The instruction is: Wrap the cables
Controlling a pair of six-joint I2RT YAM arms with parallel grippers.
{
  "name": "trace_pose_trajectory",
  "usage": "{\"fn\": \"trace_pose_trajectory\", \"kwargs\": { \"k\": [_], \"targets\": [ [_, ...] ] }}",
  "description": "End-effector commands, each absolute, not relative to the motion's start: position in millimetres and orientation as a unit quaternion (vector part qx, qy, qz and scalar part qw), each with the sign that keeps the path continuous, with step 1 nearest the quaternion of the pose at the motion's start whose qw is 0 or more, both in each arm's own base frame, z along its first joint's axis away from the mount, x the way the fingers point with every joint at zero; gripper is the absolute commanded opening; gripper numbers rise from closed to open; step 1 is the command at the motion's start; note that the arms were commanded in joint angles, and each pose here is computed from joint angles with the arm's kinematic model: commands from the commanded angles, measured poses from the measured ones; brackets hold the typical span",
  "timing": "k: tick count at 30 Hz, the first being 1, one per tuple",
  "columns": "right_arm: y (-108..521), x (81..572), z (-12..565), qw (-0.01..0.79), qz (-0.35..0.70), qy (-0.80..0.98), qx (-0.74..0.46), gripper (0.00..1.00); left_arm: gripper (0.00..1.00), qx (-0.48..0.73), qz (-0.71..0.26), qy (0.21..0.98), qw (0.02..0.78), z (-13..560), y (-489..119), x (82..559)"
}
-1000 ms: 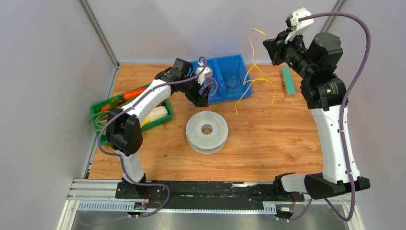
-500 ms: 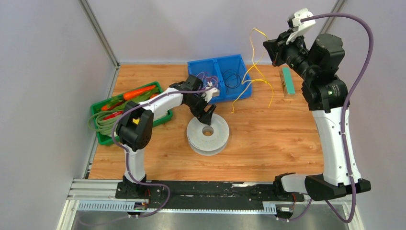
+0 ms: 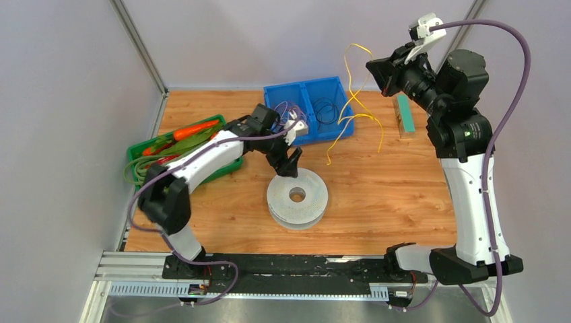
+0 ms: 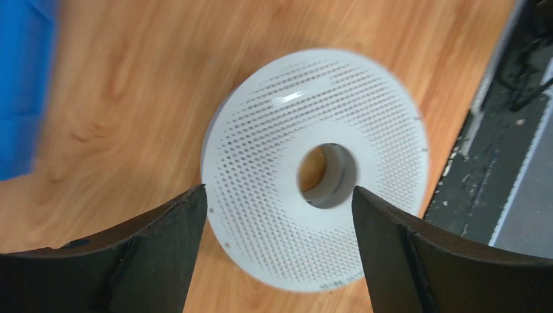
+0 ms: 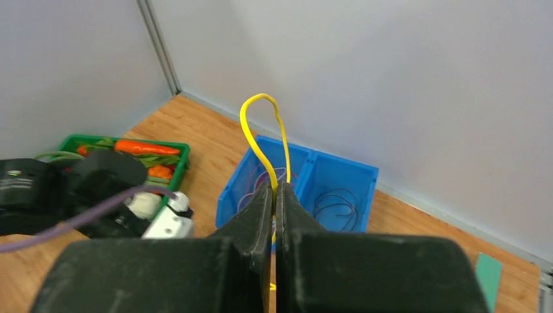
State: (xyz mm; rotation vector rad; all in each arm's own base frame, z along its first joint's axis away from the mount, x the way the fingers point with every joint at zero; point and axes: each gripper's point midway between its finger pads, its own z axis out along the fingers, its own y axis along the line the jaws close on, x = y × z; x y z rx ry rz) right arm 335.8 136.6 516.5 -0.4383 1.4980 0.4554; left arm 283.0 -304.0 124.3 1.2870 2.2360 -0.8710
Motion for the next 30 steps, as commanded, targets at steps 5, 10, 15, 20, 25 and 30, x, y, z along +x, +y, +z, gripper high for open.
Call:
{"fn": "trace_pose_trajectory", "kwargs": {
  "k": [5, 10, 15, 20, 25, 30],
  "targets": [
    [157.8, 291.9, 528.0, 0.665, 0.308, 0.652, -0.195, 0.0, 0.94, 0.479, -0.374, 0.657, 0.446, 302.5, -296.3, 243.3],
    [170.2, 278.6, 523.0, 0.641, 0.36, 0.649, -0.195, 0.0, 0.95, 0.465, -0.391, 0.61, 0.509, 353.7, -306.3, 234.6],
    [179.3, 269.9, 517.7, 0.613, 0.4, 0.653, -0.194, 0.0, 0.95, 0.466, -0.4, 0.586, 0.528, 372.7, -327.3, 231.0],
    [185.9, 264.9, 511.2, 0.589, 0.433, 0.657, -0.185, 0.0, 0.95, 0.478, -0.422, 0.561, 0.528, 381.7, -352.4, 225.3],
    [187.4, 266.2, 506.2, 0.578, 0.444, 0.662, -0.173, 0.0, 0.93, 0.502, -0.449, 0.535, 0.51, 388.4, -372.4, 210.3],
    [189.1, 267.4, 509.0, 0.576, 0.453, 0.66, -0.168, 0.0, 0.92, 0.528, -0.459, 0.53, 0.48, 370.3, -382.5, 195.4]
  ]
}}
